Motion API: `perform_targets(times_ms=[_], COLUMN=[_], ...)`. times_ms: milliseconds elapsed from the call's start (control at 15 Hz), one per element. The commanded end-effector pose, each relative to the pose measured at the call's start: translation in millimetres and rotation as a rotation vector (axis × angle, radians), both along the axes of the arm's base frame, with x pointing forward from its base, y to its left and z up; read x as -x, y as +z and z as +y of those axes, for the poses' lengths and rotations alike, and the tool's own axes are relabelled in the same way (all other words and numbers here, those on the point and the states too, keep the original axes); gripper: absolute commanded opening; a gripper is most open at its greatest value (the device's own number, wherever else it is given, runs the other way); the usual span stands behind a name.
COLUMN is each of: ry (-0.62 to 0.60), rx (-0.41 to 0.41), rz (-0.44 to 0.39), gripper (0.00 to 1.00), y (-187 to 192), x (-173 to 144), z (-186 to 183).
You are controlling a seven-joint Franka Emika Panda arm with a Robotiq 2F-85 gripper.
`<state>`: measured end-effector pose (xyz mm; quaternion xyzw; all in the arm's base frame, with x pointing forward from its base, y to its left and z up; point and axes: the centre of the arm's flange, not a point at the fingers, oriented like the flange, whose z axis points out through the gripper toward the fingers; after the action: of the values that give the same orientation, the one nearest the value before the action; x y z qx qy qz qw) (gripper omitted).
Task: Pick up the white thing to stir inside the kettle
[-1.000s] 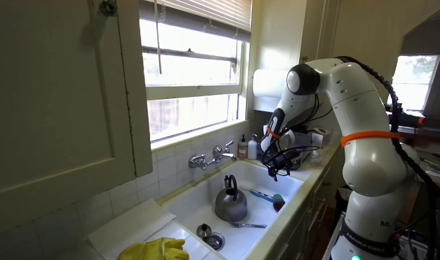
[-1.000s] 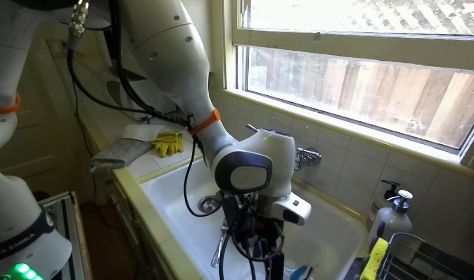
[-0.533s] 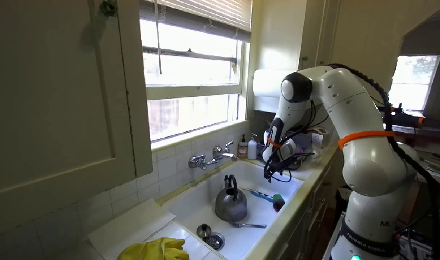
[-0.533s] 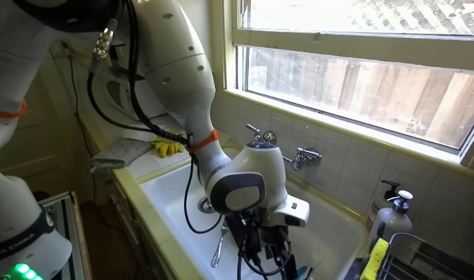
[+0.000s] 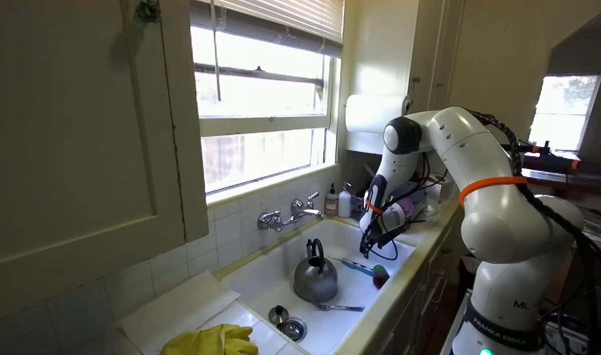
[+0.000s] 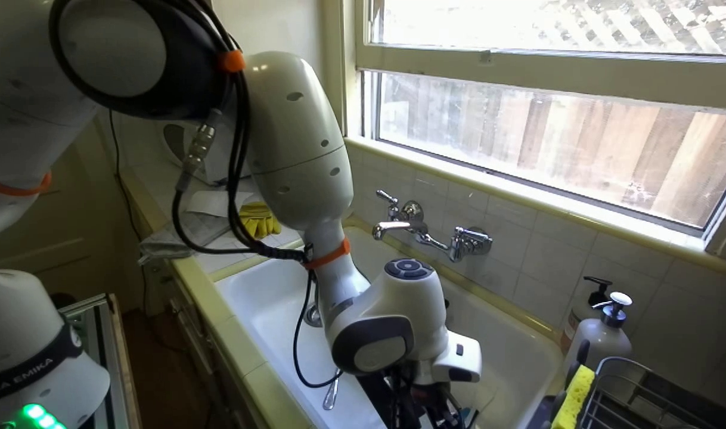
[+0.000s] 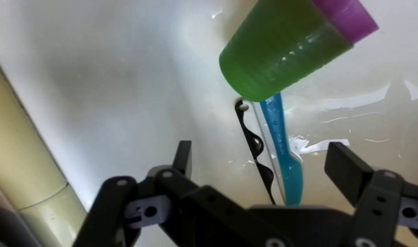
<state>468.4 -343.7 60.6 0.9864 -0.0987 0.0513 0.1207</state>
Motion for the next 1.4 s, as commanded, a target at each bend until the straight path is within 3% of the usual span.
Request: perform_targets(times_ms=[0, 67, 533, 933, 1333], ry=[0.033, 0.016, 0.020, -0.126, -0.081], rx=[-0.020, -0.010, -0.008, -0.102, -0.084], rz=[-0.029, -0.015, -0.019, -0.028, -0.062], gripper=[1.00, 1.00, 1.00, 1.00, 1.00], y=[-25.1, -7.6, -8.2, -42.9, -66.1], x=[-21.5, -8.0, -11.6, -51.1, -76.4], z=[-21.3, -6.7, -6.8, -4.1, -11.1])
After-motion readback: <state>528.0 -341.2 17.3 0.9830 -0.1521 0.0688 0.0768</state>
